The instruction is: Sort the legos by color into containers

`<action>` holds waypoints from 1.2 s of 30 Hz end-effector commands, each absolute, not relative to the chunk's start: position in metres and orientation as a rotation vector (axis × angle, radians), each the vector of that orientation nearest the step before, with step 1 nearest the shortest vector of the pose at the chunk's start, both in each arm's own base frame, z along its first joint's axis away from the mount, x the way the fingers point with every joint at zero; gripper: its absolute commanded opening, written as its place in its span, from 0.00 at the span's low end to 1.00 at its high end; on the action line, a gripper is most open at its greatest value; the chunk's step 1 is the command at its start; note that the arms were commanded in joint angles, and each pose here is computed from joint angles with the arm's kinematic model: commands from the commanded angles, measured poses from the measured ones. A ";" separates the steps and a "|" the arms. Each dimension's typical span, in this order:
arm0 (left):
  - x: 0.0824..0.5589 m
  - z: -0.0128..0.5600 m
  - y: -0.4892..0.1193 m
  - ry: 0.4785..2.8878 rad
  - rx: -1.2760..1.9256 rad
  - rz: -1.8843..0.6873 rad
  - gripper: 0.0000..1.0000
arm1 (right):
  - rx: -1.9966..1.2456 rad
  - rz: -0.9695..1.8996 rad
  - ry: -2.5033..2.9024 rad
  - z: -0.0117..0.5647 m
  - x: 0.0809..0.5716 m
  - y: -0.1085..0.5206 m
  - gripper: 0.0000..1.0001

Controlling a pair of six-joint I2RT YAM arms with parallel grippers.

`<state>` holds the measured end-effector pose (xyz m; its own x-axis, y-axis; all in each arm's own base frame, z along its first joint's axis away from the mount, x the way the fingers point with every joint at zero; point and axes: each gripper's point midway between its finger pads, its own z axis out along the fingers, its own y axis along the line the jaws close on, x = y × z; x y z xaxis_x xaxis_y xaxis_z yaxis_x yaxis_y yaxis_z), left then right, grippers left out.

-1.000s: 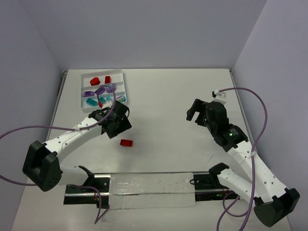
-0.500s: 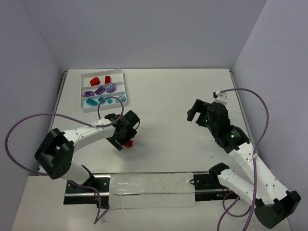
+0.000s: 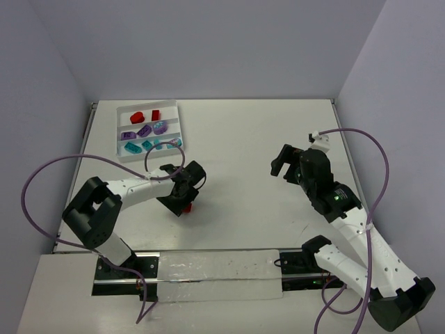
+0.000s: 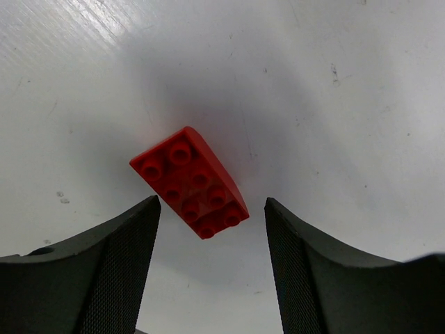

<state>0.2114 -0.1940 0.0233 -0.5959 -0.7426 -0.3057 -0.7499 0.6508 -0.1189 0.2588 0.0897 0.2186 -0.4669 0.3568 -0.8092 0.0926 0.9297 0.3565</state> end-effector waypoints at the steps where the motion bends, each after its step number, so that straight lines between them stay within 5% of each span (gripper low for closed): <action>1: 0.223 0.024 -0.202 2.496 -1.217 -0.009 0.69 | 0.323 0.337 2.016 0.230 0.258 0.091 1.00; 5: 0.226 0.020 -0.200 2.486 -1.206 0.013 0.66 | 0.323 0.338 2.017 0.230 0.258 0.091 1.00; 8: 0.226 0.019 -0.198 2.493 -1.188 0.044 0.55 | 0.323 0.337 2.019 0.229 0.258 0.091 1.00; 10: 0.228 0.020 -0.197 2.494 -1.165 0.055 0.39 | 0.324 0.341 2.016 0.230 0.259 0.091 1.00; 18: 0.253 0.057 -0.183 2.445 -0.971 0.166 0.02 | 0.324 0.339 2.013 0.231 0.259 0.091 1.00; 23: 0.313 0.120 -0.164 2.324 -0.841 0.167 0.00 | 0.326 0.336 2.005 0.233 0.258 0.089 1.00; 36: 0.490 0.173 -0.123 2.289 -0.668 0.114 0.00 | 0.327 0.333 2.015 0.232 0.265 0.093 1.00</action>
